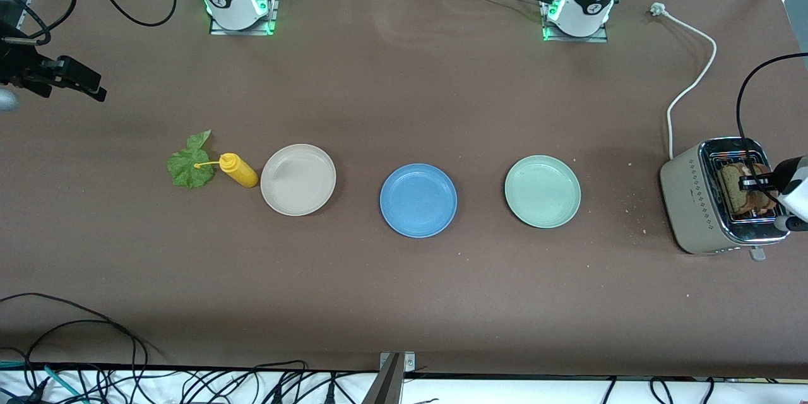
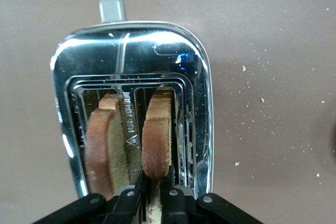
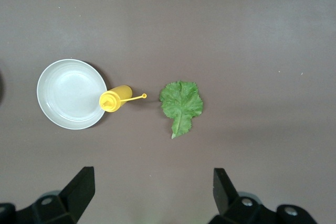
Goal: Make sandwich in blue plate with both arms
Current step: 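Lift the bread slice out of the toaster with the left gripper, then carry the bread slice over the blue plate with the left gripper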
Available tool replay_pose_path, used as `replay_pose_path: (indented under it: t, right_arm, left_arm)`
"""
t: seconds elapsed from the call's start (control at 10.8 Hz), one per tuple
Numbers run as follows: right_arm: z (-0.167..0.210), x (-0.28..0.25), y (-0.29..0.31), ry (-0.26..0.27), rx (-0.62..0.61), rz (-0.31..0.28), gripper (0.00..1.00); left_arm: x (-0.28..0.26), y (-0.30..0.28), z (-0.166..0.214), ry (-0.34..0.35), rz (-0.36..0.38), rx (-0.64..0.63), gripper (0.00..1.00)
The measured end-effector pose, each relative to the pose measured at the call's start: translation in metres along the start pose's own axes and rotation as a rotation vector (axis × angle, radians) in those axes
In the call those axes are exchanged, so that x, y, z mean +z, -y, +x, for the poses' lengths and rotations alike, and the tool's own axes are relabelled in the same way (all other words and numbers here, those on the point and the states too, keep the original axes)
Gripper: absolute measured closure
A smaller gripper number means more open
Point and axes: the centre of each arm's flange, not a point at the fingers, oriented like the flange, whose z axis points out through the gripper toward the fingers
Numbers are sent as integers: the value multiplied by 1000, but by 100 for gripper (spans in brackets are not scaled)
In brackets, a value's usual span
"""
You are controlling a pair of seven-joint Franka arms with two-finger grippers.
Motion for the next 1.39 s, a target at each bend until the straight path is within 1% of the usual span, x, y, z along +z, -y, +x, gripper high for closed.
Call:
replay_pose_path:
  t: [0.18, 0.28, 0.55, 0.83, 1.11, 1.39]
  right_arm:
    - [0, 0, 0, 0, -1, 0, 0]
    - [0, 0, 1, 0, -2, 0, 0]
    - [0, 0, 2, 0, -3, 0, 0]
    - [0, 0, 2, -1, -4, 0, 0]
    - [0, 0, 3, -1, -5, 0, 0]
    - [0, -1, 3, -1, -5, 0, 0]
  left_arm:
    - [-33, 2, -9, -34, 9, 28, 89]
    - [-53, 0, -19, -39, 12, 33, 92]
    - [-114, -12, -54, -58, 20, 46, 92]
    - [-163, -38, -71, -111, 29, 85, 92]
    - [-176, -71, -68, -132, 26, 144, 92]
    - [-174, -109, -64, -131, -32, 199, 92]
